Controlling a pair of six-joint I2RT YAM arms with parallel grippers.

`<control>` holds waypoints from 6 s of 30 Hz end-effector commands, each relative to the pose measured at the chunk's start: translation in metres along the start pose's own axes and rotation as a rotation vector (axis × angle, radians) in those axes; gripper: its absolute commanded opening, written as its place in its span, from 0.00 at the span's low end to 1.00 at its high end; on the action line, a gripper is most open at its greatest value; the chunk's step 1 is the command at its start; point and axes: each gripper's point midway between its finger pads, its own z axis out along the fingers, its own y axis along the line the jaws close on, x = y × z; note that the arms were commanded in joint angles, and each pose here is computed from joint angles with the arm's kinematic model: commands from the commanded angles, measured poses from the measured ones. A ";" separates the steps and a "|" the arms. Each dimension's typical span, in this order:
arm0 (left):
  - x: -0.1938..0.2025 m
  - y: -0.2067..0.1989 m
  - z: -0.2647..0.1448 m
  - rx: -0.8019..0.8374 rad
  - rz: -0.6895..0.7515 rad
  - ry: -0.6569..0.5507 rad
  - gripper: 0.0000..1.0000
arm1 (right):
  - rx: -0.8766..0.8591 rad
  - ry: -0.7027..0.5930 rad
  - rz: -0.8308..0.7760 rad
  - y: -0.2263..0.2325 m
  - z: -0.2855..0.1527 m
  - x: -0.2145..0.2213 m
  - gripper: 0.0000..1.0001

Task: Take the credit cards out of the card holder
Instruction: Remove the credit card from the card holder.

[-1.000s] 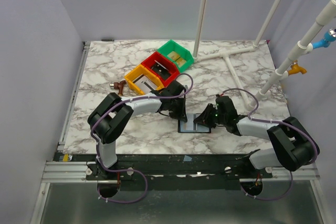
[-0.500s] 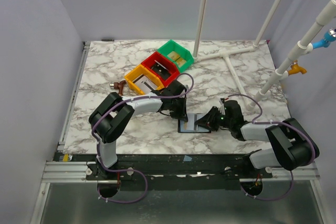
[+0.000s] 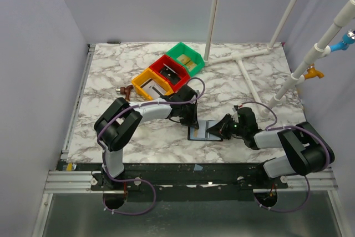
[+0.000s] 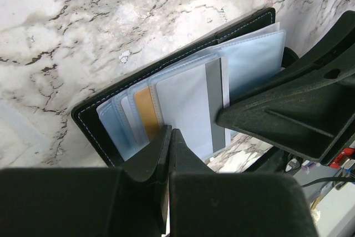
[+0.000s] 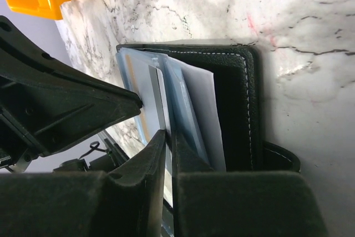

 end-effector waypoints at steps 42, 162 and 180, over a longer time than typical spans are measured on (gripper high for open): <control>0.004 -0.016 -0.014 0.071 0.066 0.035 0.12 | 0.050 -0.030 -0.067 -0.013 -0.002 -0.012 0.05; 0.013 0.050 0.011 -0.178 -0.021 0.075 0.00 | 0.219 -0.273 -0.098 -0.032 -0.049 -0.049 0.01; -0.023 -0.011 -0.032 -0.018 0.029 -0.028 0.03 | 0.121 -0.268 -0.155 0.030 -0.065 -0.065 0.01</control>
